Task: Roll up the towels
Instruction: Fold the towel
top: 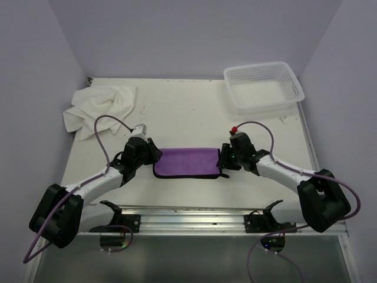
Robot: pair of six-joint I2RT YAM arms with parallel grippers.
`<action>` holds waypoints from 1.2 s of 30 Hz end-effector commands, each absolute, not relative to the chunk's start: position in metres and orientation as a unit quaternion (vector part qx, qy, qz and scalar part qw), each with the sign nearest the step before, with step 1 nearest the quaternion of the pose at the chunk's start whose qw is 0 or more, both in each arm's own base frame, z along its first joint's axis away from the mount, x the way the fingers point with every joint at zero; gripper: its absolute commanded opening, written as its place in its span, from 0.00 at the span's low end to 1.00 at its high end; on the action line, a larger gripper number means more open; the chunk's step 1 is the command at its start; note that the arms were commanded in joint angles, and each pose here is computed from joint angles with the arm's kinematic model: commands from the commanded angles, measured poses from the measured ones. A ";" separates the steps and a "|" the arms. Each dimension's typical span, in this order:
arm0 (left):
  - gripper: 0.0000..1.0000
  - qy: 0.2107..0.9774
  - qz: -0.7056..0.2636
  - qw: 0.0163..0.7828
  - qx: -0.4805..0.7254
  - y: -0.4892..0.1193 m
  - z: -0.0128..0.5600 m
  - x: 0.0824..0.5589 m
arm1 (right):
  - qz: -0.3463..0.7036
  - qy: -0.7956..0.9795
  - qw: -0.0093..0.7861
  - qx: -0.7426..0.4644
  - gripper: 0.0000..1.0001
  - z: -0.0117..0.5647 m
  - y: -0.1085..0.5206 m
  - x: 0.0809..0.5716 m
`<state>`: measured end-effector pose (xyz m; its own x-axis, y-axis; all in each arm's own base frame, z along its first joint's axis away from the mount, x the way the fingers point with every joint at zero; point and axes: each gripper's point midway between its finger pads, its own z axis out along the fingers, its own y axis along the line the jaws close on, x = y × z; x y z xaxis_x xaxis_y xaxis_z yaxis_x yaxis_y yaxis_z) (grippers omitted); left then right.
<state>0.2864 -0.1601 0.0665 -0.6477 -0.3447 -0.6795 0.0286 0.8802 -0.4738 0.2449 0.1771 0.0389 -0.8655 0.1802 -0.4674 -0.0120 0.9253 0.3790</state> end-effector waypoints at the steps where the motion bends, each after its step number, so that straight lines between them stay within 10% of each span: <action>1: 0.34 0.880 -0.213 0.415 -0.086 -0.152 0.065 0.284 | 0.210 0.941 0.262 0.051 0.44 0.040 0.186 0.253; 24: 0.70 0.863 -0.227 0.442 -0.087 -0.152 0.137 0.289 | 0.098 0.968 0.231 -0.013 0.37 0.014 0.186 0.256; 36: 0.76 0.856 -0.160 0.491 -0.030 -0.130 0.223 0.294 | 0.026 0.970 0.238 -0.029 0.00 0.014 0.167 0.254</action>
<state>0.3025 -0.1462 0.2091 -0.5328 -0.2726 -0.8011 0.1013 0.9193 -0.3802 0.2600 0.1914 0.0154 -0.8763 0.0028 -0.4818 -0.0840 0.9838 0.1585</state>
